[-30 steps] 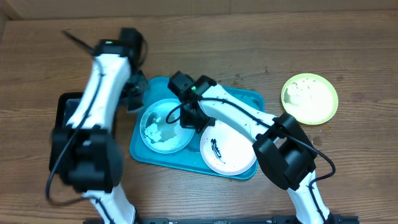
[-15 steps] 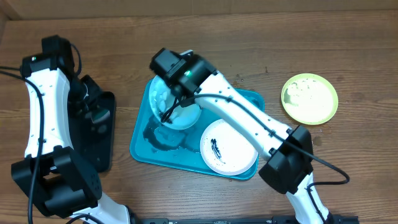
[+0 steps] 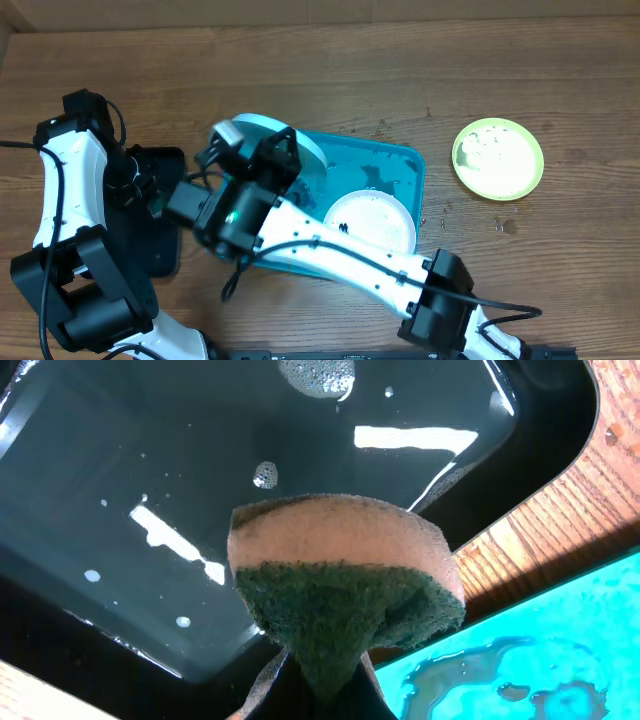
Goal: Clean dirty plates on tray and stack at the side
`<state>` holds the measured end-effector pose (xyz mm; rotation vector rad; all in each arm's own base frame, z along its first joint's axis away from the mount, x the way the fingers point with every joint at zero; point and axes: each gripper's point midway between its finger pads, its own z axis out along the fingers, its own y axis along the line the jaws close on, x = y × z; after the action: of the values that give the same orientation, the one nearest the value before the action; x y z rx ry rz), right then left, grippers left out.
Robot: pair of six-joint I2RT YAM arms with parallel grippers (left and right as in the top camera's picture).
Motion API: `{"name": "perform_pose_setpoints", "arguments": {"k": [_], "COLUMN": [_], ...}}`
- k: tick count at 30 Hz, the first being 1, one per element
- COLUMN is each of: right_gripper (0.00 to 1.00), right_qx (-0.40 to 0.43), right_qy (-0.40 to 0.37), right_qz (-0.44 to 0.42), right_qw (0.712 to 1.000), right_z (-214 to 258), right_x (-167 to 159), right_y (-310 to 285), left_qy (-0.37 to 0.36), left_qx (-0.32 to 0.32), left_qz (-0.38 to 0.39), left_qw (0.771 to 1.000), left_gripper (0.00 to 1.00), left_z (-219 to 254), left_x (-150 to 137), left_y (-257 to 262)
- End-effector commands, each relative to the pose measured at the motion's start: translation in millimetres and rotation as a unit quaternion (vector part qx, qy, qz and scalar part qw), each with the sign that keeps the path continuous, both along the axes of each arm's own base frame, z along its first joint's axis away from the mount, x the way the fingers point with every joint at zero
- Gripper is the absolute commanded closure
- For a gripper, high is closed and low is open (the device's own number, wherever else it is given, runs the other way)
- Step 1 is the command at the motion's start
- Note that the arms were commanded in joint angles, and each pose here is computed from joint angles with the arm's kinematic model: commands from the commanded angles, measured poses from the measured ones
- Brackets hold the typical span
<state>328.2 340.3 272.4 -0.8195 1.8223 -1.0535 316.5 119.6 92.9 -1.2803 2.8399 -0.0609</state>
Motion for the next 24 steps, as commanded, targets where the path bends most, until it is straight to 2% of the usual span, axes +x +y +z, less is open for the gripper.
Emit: {"name": "perform_pose_setpoints", "arguments": {"k": [1, 7, 12, 15, 19, 22, 24], "right_gripper": [0.96, 0.96, 0.96, 0.96, 0.96, 0.96, 0.96], "right_qx": [-0.008, 0.029, 0.116, 0.208, 0.301, 0.374, 0.429], "right_qy": [-0.069, -0.021, 0.124, 0.216, 0.269, 0.312, 0.333], "right_qz": [-0.002, 0.007, 0.024, 0.009, -0.06, -0.118, -0.17], "right_qw": [0.998, 0.999, 0.985, 0.954, 0.913, 0.865, 0.822], "right_z": [40.9, 22.2, -28.3, -57.6, -75.1, -86.8, -92.9], "right_x": [-4.5, -1.4, 2.1, 11.1, 41.1, 65.4, 83.8], "right_y": [-1.7, 4.5, 15.4, 16.8, -13.9, -47.2, -81.5], "left_qy": [0.0, 0.0, 0.001, 0.002, 0.004, 0.004, 0.003], "left_qx": [-0.008, -0.008, -0.008, -0.009, -0.01, -0.01, -0.009], "left_qz": [-0.008, -0.008, -0.008, -0.008, -0.008, -0.008, -0.008], "left_qw": [1.0, 1.0, 1.0, 1.0, 1.0, 1.0, 1.0], "left_gripper": [0.96, 0.96, 0.96, 0.96, 0.96, 0.96, 0.96], "left_z": [-3.2, -3.2, -3.2, -3.2, -3.2, -3.2, -3.2], "left_x": [0.0, 0.0, -0.4, -0.9, -1.7, -1.7, -1.5], "left_y": [-1.6, -1.7, -1.6, -1.8, -2.3, -2.3, -2.2]}}
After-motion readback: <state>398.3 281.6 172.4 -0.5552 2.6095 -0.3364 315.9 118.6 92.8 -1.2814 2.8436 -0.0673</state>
